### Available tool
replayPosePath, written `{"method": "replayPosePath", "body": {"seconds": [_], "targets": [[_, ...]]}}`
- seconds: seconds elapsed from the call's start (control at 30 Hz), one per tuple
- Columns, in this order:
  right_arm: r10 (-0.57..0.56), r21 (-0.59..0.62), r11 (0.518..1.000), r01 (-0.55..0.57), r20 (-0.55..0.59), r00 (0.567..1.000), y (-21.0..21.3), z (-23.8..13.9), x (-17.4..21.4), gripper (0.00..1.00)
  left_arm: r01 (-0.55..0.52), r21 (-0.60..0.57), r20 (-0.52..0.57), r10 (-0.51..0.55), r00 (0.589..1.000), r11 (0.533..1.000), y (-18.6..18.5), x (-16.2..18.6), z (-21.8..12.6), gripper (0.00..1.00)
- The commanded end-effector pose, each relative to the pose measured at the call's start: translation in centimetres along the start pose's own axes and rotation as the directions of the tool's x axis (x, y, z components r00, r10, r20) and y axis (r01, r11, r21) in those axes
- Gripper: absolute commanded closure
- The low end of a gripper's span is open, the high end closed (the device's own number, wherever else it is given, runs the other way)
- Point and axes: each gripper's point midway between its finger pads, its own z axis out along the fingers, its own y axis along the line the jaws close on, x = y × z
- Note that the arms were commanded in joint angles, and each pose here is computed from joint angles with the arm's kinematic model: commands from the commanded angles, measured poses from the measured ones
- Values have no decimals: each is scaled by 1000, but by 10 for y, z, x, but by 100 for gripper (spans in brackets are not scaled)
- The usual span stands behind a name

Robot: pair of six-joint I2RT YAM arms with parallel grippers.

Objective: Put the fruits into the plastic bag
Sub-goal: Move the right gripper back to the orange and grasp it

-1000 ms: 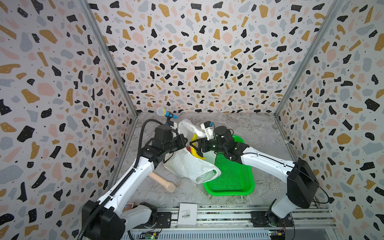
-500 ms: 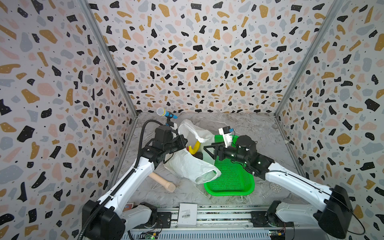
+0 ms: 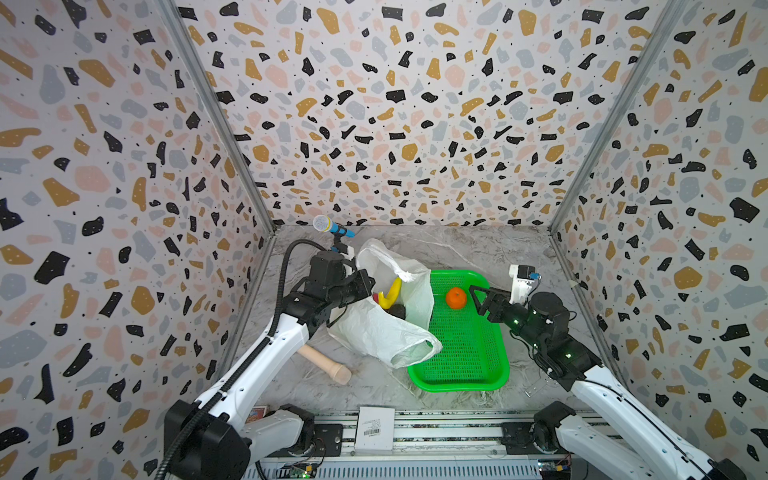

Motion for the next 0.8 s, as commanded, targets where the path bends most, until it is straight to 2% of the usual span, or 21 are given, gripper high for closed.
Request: {"method": "replayPosePath", "body": {"seconds": [0.0,0.13,0.23,0.37,0.63,0.77], "targets": [[-39,74,996,49,-133,990,-16,22,14,18,-7,9,30,7,1000,1000,-2,-6,-6,100],[-94,151,977,148,-315,944,-34,55,35,15,-5,6,28,5,1000,1000,-2,-5,-5,100],[-119,220,950,220,-396,910,-53,73,43,15,3,2,20,-3,1000,1000,1,-2,-3,100],[-151,261,919,295,-458,876,-73,98,51,14,7,3,11,-7,1000,1000,2,-1,1,100],[-190,229,893,388,-590,785,-88,145,87,14,0,-2,5,0,1000,1000,2,-1,1,100],[-185,231,882,411,-632,752,-99,159,103,19,-3,-7,3,3,1000,1000,3,-1,2,100]]}}
